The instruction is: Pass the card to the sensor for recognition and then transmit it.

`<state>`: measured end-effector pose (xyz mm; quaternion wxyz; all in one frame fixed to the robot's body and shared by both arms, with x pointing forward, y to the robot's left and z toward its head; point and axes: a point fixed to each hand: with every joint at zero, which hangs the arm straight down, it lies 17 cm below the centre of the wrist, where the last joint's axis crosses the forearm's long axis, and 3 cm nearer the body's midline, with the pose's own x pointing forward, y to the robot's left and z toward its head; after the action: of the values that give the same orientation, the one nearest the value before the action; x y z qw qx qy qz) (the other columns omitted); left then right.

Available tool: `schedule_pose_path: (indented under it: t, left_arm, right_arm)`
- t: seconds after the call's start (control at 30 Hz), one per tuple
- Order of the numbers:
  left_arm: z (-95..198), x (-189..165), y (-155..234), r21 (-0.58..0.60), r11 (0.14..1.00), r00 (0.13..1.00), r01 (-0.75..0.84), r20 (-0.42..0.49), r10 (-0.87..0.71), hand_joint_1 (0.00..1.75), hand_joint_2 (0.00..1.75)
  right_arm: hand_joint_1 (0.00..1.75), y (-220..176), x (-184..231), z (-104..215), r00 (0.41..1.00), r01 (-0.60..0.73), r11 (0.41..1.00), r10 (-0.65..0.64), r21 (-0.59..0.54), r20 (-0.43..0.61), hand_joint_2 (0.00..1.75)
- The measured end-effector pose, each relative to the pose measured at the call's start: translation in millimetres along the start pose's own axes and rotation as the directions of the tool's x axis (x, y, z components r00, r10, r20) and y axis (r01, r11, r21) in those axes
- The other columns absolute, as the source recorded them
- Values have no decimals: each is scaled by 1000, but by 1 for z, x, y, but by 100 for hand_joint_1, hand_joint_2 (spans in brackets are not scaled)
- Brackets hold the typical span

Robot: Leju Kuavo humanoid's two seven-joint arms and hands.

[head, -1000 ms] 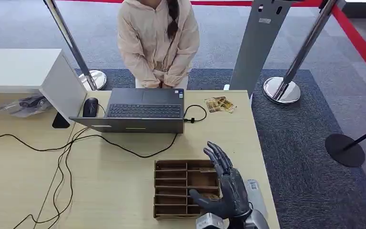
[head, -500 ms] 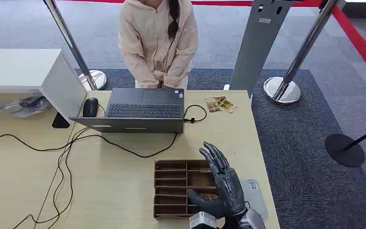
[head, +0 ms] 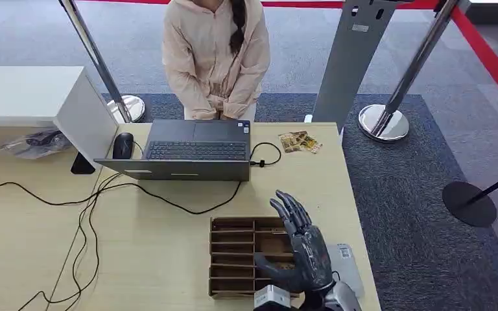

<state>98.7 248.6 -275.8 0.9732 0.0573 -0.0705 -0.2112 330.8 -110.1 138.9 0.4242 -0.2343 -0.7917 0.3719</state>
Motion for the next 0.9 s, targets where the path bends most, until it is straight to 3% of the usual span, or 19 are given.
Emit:
schedule_pose_path:
  t: [0.03,0.07,0.13,0.23,0.33,0.43,0.47,0.6,0.9]
  left_arm:
    - [0,-1,0,0,1000,1000,0,-6,0,0,0]
    - [0,-1,0,0,1000,1000,0,-9,0,0,0]
    - [0,-2,0,0,1000,1000,0,-14,0,0,0]
    - [0,-4,-1,-4,1000,1000,1,-22,-1,0,0]
    - [0,-5,-1,-6,1000,1000,1,-27,-2,0,0]
    - [0,-5,-1,-6,1000,1000,2,-27,-2,0,0]
    - [0,-5,-1,-6,1000,1000,2,-27,-2,0,0]
    - [0,-5,-1,-6,1000,1000,4,-27,-4,0,0]
    - [0,-4,-1,-6,1000,1000,10,-23,-10,0,0]
  right_arm:
    - [124,0,0,-1,1000,-2,1000,2,-1,-1,175]
    - [145,0,0,-1,1000,-4,1000,4,-1,-2,175]
    - [159,0,0,-1,1000,-6,1000,6,1,-1,175]
    - [161,1,1,-1,1000,-9,1000,9,3,1,175]
    - [154,1,1,-2,1000,-14,1000,14,6,4,175]
    - [124,1,1,-2,1000,-15,1000,15,9,5,175]
    - [59,2,2,-2,1000,-16,1000,16,10,7,175]
    - [5,3,4,-3,1000,-21,1000,21,17,16,175]
    - [0,10,10,-2,999,-26,999,25,40,34,175]
